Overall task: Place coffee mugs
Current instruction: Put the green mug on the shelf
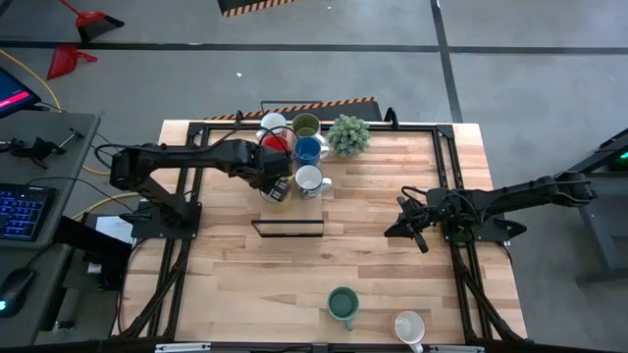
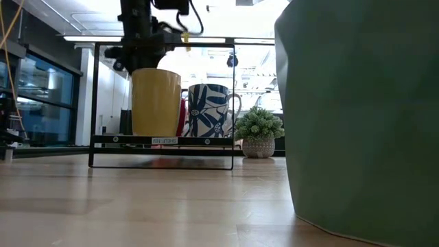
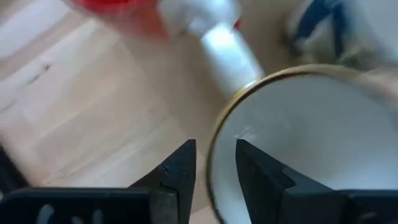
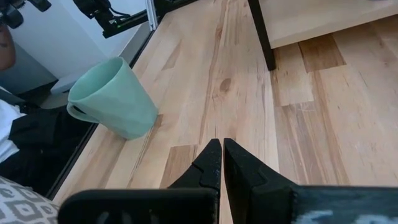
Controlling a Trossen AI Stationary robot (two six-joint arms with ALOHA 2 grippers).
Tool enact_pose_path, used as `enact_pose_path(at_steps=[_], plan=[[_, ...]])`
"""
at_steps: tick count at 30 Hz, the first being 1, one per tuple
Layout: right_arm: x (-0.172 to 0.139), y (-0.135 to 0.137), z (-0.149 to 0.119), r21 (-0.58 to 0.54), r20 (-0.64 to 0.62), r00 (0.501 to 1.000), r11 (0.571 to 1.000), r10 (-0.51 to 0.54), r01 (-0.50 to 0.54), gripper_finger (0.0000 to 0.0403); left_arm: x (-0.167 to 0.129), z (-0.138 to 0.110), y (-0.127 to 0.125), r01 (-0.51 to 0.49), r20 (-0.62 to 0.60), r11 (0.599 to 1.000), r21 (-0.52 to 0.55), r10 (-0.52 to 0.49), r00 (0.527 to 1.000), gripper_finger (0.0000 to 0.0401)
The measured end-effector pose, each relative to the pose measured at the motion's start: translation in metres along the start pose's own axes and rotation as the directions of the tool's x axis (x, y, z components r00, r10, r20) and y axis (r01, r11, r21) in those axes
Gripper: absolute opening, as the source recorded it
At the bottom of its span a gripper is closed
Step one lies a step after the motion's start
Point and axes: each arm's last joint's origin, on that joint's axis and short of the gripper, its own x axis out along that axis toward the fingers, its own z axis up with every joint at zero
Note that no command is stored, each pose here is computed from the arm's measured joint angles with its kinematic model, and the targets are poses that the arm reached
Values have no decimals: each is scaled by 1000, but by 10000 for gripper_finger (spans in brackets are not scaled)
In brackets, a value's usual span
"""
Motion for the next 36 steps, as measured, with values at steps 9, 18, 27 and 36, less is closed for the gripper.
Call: enact_pose_path(at_steps=[9,18,27,36], plan=[[0,-1,-2,10,-21,1000,1000,-6,7,0,-45,3,14,-18,24,999,46,17,1000,106],[0,-1,-3,-24,-32,999,1000,-18,17,0,-71,-20,33,-84,-31,986,143,89,996,106],[0,-1,-3,-60,-31,999,998,-10,9,0,-78,-54,26,12,-97,898,440,34,995,106],[0,-1,-3,-50,-32,999,999,-11,9,0,-71,-111,42,21,-111,875,483,38,993,106]])
